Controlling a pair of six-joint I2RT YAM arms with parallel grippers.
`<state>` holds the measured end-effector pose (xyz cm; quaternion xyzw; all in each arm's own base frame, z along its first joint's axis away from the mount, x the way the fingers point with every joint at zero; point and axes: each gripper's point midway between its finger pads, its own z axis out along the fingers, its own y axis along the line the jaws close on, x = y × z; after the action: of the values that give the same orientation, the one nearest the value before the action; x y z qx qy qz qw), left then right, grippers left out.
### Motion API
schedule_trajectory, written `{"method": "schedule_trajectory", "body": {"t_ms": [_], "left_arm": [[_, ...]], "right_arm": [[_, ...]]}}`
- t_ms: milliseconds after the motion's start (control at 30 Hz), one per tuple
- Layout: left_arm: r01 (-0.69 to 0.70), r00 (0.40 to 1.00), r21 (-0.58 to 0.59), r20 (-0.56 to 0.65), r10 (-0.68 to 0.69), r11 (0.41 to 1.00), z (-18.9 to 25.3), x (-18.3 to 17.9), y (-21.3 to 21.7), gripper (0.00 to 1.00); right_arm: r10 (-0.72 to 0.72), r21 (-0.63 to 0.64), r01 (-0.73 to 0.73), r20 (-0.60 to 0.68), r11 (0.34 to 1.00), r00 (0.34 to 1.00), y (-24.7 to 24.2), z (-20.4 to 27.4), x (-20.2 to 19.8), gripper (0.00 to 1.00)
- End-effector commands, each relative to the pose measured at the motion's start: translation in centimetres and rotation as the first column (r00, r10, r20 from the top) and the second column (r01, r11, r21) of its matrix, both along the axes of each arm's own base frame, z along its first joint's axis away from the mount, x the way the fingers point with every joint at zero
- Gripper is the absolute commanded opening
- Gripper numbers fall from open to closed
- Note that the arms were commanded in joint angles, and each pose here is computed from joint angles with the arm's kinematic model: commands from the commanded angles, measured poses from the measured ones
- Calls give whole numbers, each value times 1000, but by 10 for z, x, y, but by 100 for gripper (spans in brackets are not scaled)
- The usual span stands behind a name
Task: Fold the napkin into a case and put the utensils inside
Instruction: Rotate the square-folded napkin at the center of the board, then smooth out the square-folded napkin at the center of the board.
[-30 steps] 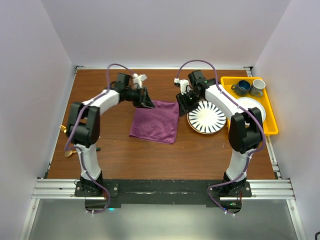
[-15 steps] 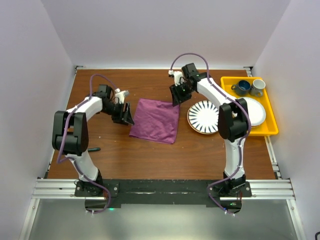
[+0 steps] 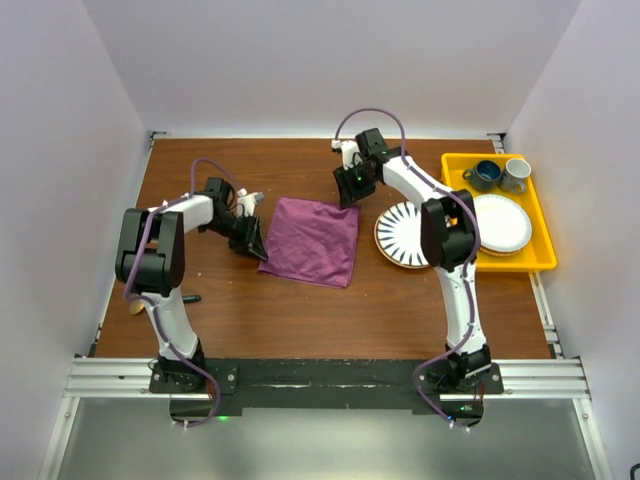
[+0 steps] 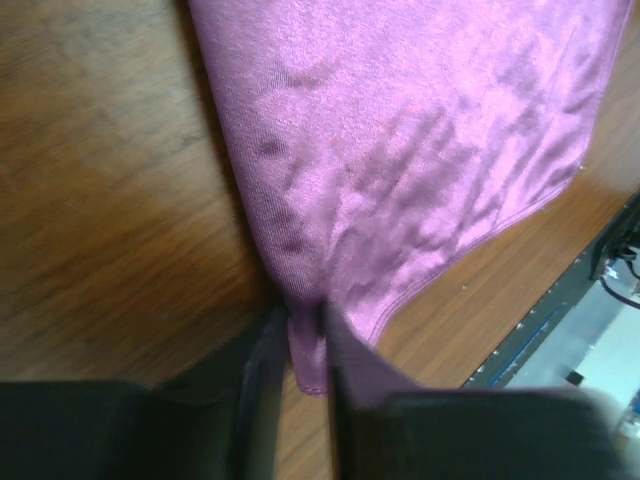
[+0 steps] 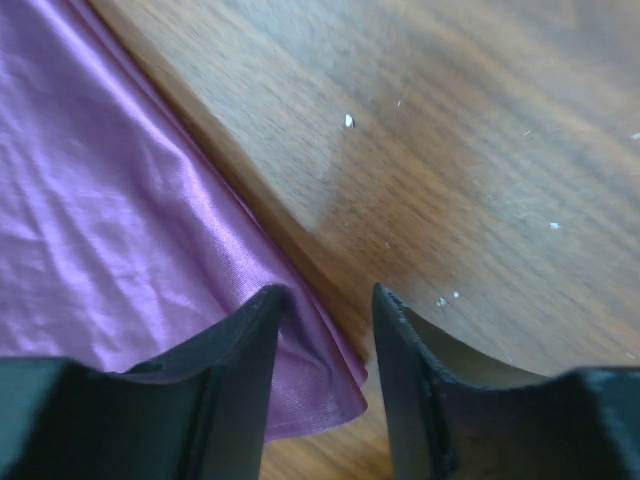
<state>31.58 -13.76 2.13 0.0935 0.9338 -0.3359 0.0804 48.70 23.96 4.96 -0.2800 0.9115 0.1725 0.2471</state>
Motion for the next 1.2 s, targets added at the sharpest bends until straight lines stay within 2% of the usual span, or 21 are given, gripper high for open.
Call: {"method": "schedule_trajectory", "body": {"t_ms": [0,100,367,400,433,500,533,600,667,833,967,1067,1167], "left_arm": [[40,999,59,20,-41,997,-13,8,9,14],[46,998,87,33,-49,995,-14,20,17,0],[23,992,121,124,-38,992,-4,77,47,0],[36,989,128,140,-53,991,-4,83,49,2],[35,984,136,170,-58,990,1,96,51,15],[0,978,128,207,-27,992,10,111,65,28],[-8,971,117,239,-20,993,22,118,68,36],[-13,957,73,289,-9,997,38,123,76,41],[-15,938,65,348,-8,998,56,120,81,45],[35,888,112,453,-83,993,80,102,86,45],[104,875,168,454,-170,980,79,92,81,45],[140,878,193,430,-212,971,71,78,72,43],[184,858,202,445,-258,962,70,64,57,42]], "right_arm": [[25,33,-25,10,999,1000,6,11,0,42],[36,41,-34,-47,999,998,4,3,-20,36],[49,92,-33,-184,995,982,1,4,-87,34],[59,98,-39,-204,994,977,6,3,-97,35],[83,114,-57,-241,992,967,9,-1,-114,36],[128,130,-95,-272,987,954,19,7,-138,39],[139,133,-104,-293,986,946,20,7,-148,45],[155,159,-109,-309,981,938,24,20,-161,50],[137,141,-97,-307,985,942,19,27,-160,53],[106,103,-85,-223,991,969,8,55,-132,55],[115,81,-101,-192,992,975,4,63,-127,56],[115,85,-98,-219,992,969,5,58,-131,50],[119,124,-91,-244,988,962,11,58,-136,36]]}}
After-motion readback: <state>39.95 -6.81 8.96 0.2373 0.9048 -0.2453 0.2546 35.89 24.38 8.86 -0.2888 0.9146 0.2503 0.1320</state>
